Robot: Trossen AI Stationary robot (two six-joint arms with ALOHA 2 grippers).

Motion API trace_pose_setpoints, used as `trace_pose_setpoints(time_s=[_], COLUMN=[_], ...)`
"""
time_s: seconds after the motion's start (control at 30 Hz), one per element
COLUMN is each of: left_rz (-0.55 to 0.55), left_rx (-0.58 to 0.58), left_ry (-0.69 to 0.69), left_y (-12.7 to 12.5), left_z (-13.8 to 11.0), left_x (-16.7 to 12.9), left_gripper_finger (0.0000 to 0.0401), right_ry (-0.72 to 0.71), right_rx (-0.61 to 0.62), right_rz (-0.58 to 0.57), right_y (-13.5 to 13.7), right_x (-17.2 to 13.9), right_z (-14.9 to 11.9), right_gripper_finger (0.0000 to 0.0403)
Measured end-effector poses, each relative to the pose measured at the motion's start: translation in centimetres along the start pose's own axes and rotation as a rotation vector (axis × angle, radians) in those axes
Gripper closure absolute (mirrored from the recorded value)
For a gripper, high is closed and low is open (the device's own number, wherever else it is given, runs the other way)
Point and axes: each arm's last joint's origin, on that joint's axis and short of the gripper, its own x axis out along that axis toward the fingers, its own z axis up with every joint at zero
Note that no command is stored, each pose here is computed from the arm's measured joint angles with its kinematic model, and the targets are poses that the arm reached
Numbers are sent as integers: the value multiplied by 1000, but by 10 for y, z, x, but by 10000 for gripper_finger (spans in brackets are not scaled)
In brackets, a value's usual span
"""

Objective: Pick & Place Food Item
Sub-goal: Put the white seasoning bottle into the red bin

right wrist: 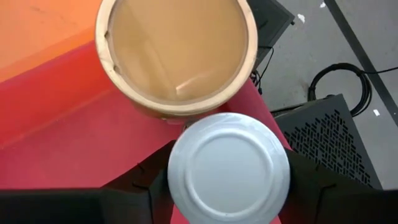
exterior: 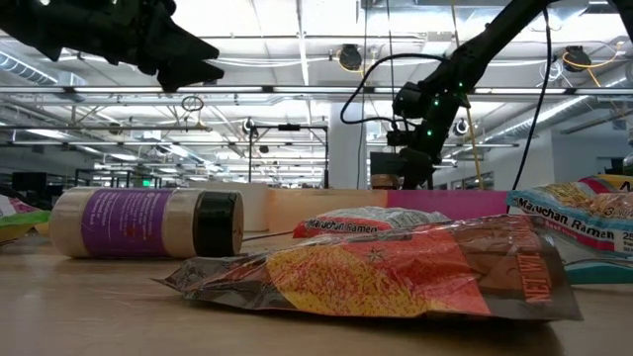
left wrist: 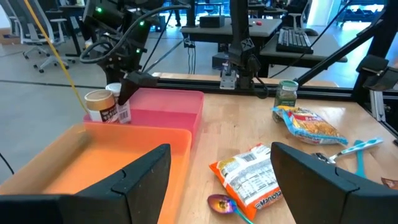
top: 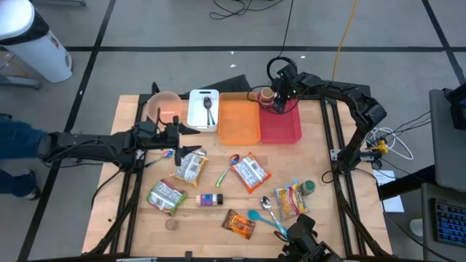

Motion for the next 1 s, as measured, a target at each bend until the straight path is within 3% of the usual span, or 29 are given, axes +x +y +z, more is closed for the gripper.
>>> trace_pose_setpoints(time_s=[1.0], left_rz=[-11], left_rx=[0], left_ry=[1], left_y=[0], left_z=[0], left_x=[1], left_gripper_finger=[123], right_ry=[-19], right_rx=[3], right_rz=[-12], right_y=[-1], right_x=[0], right_z=[1], right_gripper_finger=[121])
